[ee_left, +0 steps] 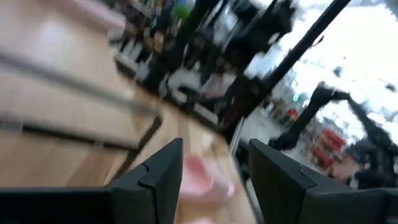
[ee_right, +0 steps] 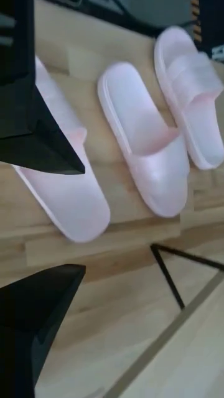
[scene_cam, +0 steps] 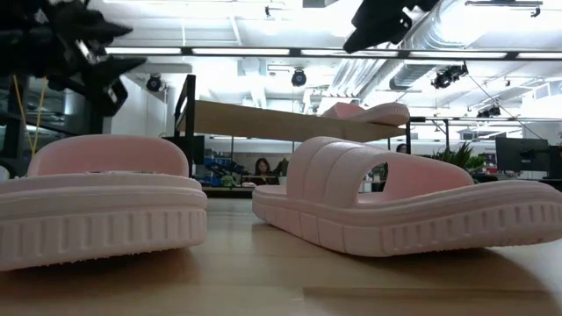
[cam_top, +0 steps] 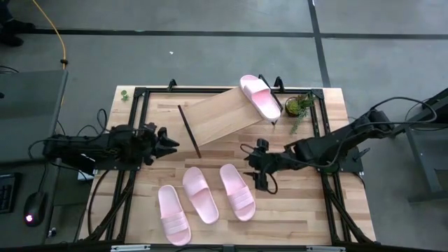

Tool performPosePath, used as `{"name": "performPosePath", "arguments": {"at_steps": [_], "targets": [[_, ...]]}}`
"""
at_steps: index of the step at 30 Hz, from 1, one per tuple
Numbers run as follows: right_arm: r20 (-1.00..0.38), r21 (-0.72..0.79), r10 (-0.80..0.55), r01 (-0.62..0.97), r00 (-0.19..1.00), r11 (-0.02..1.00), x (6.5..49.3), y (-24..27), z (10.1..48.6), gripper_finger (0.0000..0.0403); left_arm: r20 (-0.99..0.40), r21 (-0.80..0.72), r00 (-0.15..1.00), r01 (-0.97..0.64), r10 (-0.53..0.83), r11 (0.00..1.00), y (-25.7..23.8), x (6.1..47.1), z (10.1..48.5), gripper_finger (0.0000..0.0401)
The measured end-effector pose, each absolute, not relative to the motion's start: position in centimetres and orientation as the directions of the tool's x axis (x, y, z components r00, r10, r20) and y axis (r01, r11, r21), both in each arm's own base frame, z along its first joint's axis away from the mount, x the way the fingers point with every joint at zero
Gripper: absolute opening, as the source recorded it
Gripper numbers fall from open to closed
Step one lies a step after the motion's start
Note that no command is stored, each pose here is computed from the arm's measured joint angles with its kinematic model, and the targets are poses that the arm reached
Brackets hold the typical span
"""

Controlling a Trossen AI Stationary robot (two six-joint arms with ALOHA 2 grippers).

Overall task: Pick and place slides into the shelf
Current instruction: Put the pink slipper on the shelf

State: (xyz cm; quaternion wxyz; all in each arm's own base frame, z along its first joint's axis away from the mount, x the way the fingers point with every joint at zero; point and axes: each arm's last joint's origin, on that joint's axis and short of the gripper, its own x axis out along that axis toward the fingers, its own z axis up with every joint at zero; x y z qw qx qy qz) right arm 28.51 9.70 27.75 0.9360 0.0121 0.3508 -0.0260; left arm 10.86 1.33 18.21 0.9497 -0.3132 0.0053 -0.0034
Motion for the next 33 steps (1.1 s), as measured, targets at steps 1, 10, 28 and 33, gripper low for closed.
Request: {"name": "performPosePath", "arguments": {"at_steps": [1,10,28,33], "targets": [[-0.656,0.010,-0.034,0.053,0.754,0.999,28.5,9.9,27.8,0.0240,-0.037,-0.599,0.999,-0.007,-0.020,0.800,1.3,10.9,17.9,0.0166],[-0.626,0.025,0.021,-0.007,0.779,1.000,28.1,11.7,28.1,0.0240,-0.180,-0.628,0.982,-0.068,-0.059,0.775,1.2,10.8,16.5,0.0166],[-0.613,-0.058,-0.034,-0.002,0.789,0.998,28.1,11.6,28.1,0.0240,0.092,-0.681,0.930,0.320,-0.357,0.658,-0.7,12.9,19.2,0.0166],[-0.613,-0.058,-0.034,-0.002,0.789,0.998,28.1,11.6,28.1,0.0240,0.107,-0.664,0.900,0.380,-0.422,0.644,-1.6,14.2,22.1,0.0166]]}}
